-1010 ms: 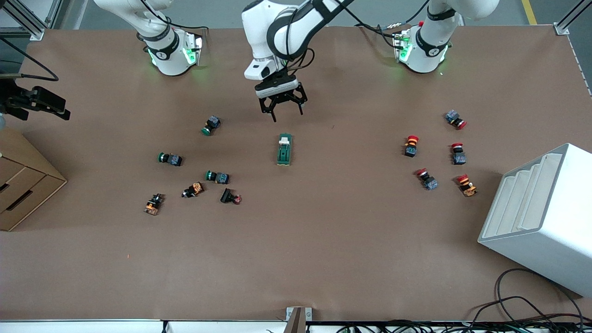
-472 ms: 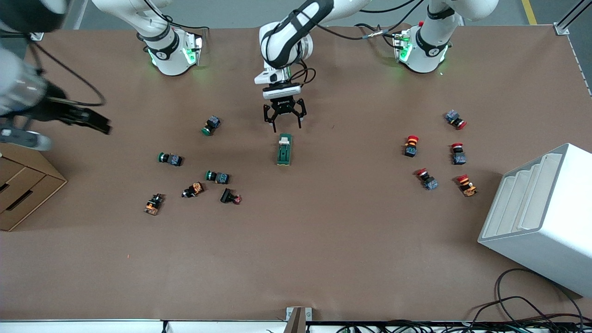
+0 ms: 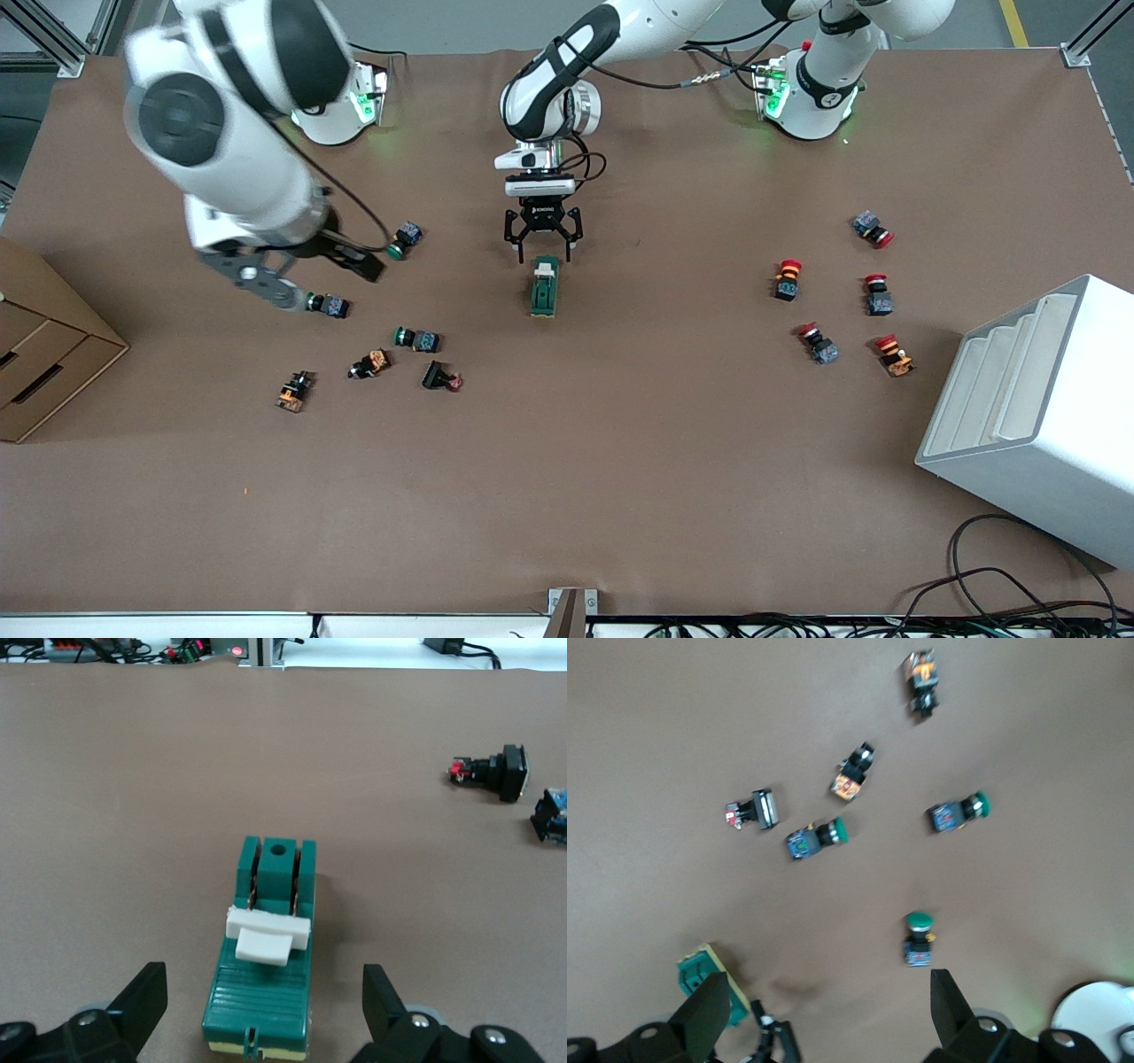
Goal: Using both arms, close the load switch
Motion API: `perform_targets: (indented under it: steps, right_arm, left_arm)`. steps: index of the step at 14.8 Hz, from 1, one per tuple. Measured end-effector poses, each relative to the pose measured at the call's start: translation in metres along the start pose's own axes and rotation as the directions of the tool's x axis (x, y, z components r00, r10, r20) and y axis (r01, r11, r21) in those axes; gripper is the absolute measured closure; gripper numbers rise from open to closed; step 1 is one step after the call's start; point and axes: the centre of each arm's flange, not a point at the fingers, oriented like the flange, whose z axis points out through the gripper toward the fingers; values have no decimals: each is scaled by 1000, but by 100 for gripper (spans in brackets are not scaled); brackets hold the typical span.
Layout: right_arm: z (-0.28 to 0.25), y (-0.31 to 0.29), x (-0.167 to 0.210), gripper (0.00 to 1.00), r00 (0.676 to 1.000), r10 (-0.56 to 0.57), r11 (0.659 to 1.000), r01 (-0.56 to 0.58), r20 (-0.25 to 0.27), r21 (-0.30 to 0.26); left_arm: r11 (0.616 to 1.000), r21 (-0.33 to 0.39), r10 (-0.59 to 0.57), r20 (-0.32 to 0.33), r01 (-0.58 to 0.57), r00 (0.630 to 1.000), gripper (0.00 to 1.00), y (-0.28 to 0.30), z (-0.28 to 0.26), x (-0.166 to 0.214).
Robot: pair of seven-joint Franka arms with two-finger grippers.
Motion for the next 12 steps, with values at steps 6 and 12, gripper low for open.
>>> perform_targets:
  steps: [6, 12]
  right_arm:
    - [106, -80, -104, 0, 981, 192, 981, -192, -37, 17]
    - [193, -131, -160, 0, 985, 170, 985, -169, -19, 45]
  left_arm:
    - [998, -28, 48, -26, -49, 999, 2, -11, 11, -18]
    - [998, -38, 57, -35, -58, 998, 2, -14, 14, -24]
